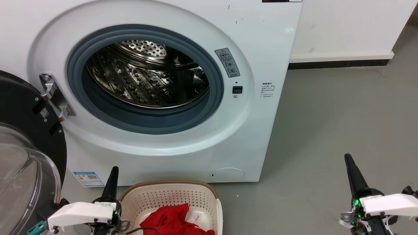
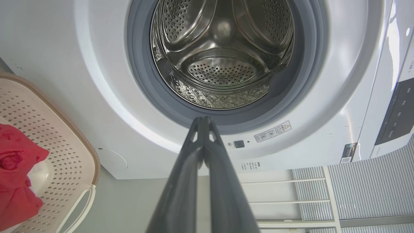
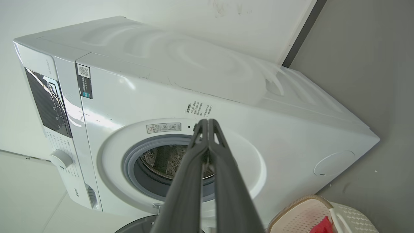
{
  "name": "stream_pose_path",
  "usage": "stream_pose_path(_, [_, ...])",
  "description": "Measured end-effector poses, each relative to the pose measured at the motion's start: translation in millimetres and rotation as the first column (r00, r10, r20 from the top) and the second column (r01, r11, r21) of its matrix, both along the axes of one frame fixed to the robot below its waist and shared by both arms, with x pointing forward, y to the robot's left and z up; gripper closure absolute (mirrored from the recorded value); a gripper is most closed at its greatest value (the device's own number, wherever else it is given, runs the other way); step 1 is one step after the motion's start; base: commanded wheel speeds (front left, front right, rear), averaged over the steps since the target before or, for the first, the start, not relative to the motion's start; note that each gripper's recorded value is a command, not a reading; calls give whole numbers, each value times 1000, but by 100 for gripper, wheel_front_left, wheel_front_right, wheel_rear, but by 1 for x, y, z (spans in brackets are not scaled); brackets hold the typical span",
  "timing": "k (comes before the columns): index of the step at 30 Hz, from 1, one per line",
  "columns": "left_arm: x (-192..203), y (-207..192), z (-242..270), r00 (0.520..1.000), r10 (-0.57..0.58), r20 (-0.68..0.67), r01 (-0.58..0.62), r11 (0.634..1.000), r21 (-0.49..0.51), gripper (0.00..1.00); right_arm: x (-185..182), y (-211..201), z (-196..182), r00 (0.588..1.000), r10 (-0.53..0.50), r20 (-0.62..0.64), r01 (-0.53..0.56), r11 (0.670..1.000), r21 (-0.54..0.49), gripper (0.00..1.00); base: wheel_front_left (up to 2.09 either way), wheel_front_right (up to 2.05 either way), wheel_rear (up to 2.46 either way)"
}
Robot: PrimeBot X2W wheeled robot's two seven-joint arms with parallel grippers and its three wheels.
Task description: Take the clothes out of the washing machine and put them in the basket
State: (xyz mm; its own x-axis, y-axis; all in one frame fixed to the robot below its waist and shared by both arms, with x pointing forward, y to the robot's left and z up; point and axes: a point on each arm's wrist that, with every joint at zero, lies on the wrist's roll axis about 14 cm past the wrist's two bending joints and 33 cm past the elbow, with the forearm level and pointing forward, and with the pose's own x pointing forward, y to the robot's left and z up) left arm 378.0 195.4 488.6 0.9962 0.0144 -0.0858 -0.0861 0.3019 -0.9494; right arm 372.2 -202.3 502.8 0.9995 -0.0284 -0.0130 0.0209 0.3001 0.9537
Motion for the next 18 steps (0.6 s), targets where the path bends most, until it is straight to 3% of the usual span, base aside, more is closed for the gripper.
stream_pose_path(18, [6, 2, 9, 999, 2, 43, 6, 983, -185, 100, 9, 1, 0, 1000, 12, 1, -12, 984, 180, 100, 0, 0, 0])
